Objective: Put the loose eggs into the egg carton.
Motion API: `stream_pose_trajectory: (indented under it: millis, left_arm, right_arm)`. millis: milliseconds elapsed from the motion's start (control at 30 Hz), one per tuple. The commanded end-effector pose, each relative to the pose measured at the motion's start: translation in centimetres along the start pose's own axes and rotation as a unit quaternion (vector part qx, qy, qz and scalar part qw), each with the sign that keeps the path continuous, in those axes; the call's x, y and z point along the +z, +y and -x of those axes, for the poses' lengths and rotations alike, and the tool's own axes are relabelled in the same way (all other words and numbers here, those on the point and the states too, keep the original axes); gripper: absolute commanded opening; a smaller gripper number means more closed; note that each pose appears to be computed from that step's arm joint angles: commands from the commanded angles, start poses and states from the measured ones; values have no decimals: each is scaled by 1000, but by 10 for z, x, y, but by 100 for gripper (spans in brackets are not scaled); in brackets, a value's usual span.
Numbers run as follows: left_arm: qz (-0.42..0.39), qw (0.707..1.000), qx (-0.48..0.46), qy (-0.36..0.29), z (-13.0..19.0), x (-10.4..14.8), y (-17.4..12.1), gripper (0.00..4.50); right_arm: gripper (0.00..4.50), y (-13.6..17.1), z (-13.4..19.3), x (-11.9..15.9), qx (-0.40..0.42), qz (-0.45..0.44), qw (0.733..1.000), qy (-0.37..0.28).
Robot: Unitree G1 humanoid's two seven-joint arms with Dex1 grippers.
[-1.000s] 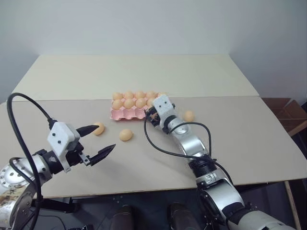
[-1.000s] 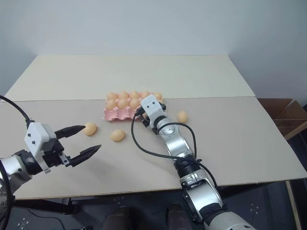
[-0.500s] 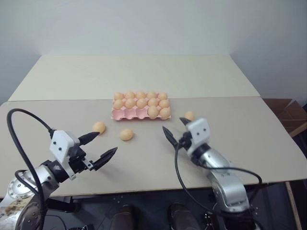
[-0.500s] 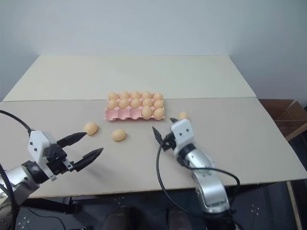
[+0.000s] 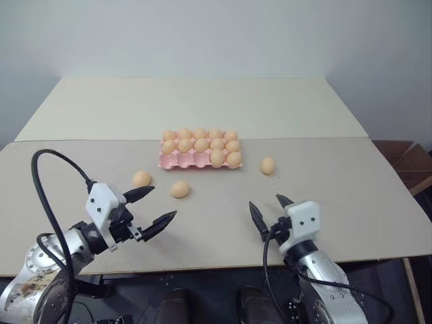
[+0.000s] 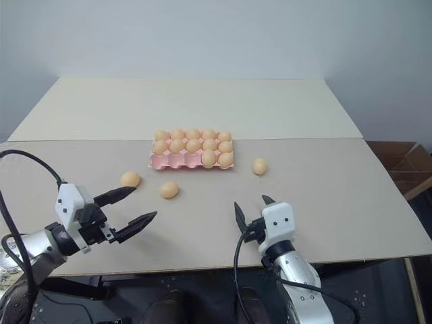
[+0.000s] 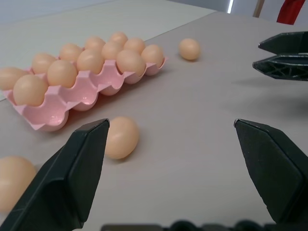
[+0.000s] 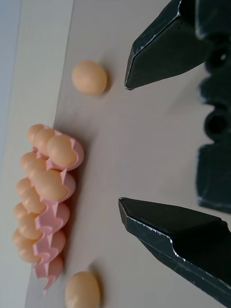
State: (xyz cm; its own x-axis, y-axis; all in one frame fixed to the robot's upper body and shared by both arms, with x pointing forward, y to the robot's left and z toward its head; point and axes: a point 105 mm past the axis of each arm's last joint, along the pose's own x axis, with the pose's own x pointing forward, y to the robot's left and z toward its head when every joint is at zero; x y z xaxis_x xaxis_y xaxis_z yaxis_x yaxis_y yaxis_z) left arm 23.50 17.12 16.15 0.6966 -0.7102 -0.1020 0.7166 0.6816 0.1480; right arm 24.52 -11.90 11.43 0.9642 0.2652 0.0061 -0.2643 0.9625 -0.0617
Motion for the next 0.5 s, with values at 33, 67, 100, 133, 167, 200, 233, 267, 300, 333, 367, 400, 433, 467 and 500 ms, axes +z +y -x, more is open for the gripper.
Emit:
stream_pose_trajectory:
  millis: [33,67,100,133,167,200,233,267,300,333,367,400,433,467,500]
  left_arm:
    - [-21,999,-36,-6,-6,6,-2,450]
    - [-25,999,-43,-2,-8,5,-2,450]
    - [-30,998,-54,8,-11,4,-1,450]
    - [-34,997,-64,17,-12,2,0,450]
    - [-39,996,-74,28,-14,0,0,450]
    - [-43,995,-81,35,-14,-2,0,450]
    - [-48,994,-89,41,-16,-3,1,450]
    - [-51,993,-95,43,-18,-3,2,450]
    - [-56,993,-100,42,-21,-2,2,450]
    - [-61,992,-104,40,-23,-1,3,450]
    - [-64,992,-106,38,-24,-1,3,450]
    - [-67,991,-110,35,-26,1,4,450]
    - [-70,991,-112,33,-28,3,4,450]
    - [-73,990,-116,31,-30,4,4,450]
    - [-77,989,-119,29,-31,5,5,450]
  right_arm:
    - [421,1,-1,18,-10,27,999,-27]
    - [421,2,-2,18,-10,34,999,-27]
    - [421,1,-5,19,-16,38,999,-27]
    - [421,1,-7,20,-22,43,998,-27]
    - [421,0,-11,21,-30,48,998,-29]
    - [421,-1,-14,22,-35,53,998,-30]
    - [421,-4,-20,21,-48,59,997,-22]
    - [421,-6,-27,22,-56,57,997,-21]
    - [421,-8,-33,24,-65,58,996,-19]
    - [421,-11,-40,25,-79,63,995,-14]
    - [421,-13,-44,25,-89,67,994,-11]
    - [421,-15,-51,27,-92,64,994,-9]
    - [421,-17,-57,27,-93,57,994,-4]
    - [436,-18,-64,27,-96,50,994,0]
    - [436,-20,-71,26,-98,48,994,3]
